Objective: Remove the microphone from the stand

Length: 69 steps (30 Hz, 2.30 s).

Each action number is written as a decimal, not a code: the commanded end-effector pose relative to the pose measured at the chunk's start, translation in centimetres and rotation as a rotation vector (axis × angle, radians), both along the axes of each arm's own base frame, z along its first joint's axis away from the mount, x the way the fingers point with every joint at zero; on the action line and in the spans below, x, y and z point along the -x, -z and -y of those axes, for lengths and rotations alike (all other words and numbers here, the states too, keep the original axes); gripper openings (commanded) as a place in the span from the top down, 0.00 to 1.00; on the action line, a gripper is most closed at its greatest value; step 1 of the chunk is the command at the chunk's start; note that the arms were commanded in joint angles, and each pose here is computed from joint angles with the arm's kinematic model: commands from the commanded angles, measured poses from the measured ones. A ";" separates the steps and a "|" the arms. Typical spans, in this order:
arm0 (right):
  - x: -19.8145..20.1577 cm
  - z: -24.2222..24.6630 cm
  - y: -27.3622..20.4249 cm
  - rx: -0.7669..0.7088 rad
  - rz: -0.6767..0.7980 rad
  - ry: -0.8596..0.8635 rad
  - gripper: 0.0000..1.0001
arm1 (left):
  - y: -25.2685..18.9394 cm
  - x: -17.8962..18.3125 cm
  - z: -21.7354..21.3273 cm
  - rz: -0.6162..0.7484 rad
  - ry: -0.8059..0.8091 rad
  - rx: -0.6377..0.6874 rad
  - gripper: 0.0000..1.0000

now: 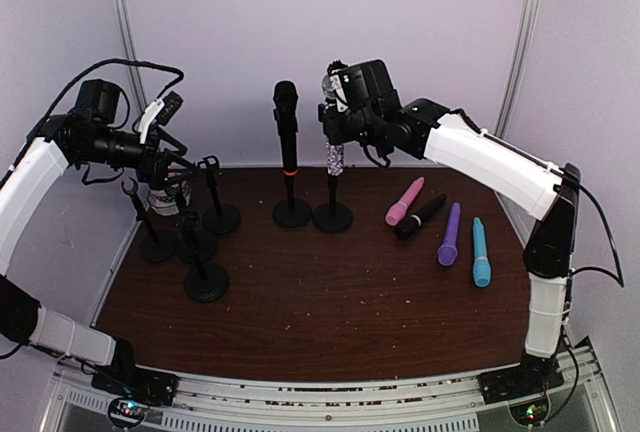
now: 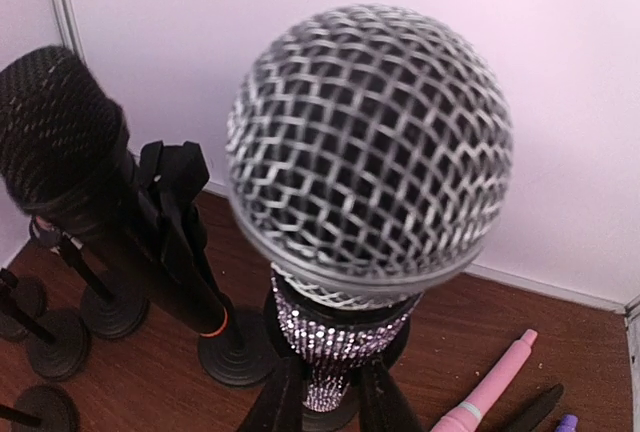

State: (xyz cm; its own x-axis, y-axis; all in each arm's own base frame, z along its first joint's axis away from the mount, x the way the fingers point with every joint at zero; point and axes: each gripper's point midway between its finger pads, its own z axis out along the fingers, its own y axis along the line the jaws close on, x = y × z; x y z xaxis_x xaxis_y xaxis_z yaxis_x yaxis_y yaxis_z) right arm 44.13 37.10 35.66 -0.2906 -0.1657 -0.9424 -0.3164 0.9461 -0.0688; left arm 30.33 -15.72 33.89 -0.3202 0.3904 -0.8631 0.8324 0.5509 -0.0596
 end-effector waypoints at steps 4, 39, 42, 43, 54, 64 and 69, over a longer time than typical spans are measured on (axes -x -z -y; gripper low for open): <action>5.2 0.5 -2.4 -0.034 0.016 -0.095 0.86 | -1.5 0.7 1.5 0.065 0.060 0.076 0.02; -2.5 0.7 -1.9 -0.024 0.103 0.045 0.11 | -0.5 2.8 4.1 0.083 0.146 0.008 0.02; -2.7 0.4 -2.0 -0.019 0.113 0.036 0.20 | -0.3 2.7 4.0 0.085 0.144 -0.002 0.02; -2.6 0.3 -2.0 -0.021 0.114 0.034 0.24 | -0.3 2.7 4.0 0.085 0.144 -0.005 0.02; -0.4 1.2 -4.9 -0.043 0.129 -0.018 0.76 | 0.2 2.5 4.1 0.072 0.147 -0.011 0.02; 5.5 1.9 -6.3 -0.118 0.092 -0.188 0.91 | 0.4 2.6 4.9 0.054 0.179 0.003 0.02; 9.8 1.6 -6.0 -0.186 0.052 -0.323 0.91 | 0.6 2.7 7.0 0.046 0.234 -0.007 0.02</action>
State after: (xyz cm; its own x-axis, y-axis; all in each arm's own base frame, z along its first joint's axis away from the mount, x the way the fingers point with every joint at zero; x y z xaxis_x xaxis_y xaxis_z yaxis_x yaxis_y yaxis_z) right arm 38.37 34.90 36.54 -0.2755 -0.2048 -0.9392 -0.4896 0.8707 -0.0463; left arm 27.53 -20.89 32.87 -0.2234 0.4474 -0.8660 0.9172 0.3971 -0.0314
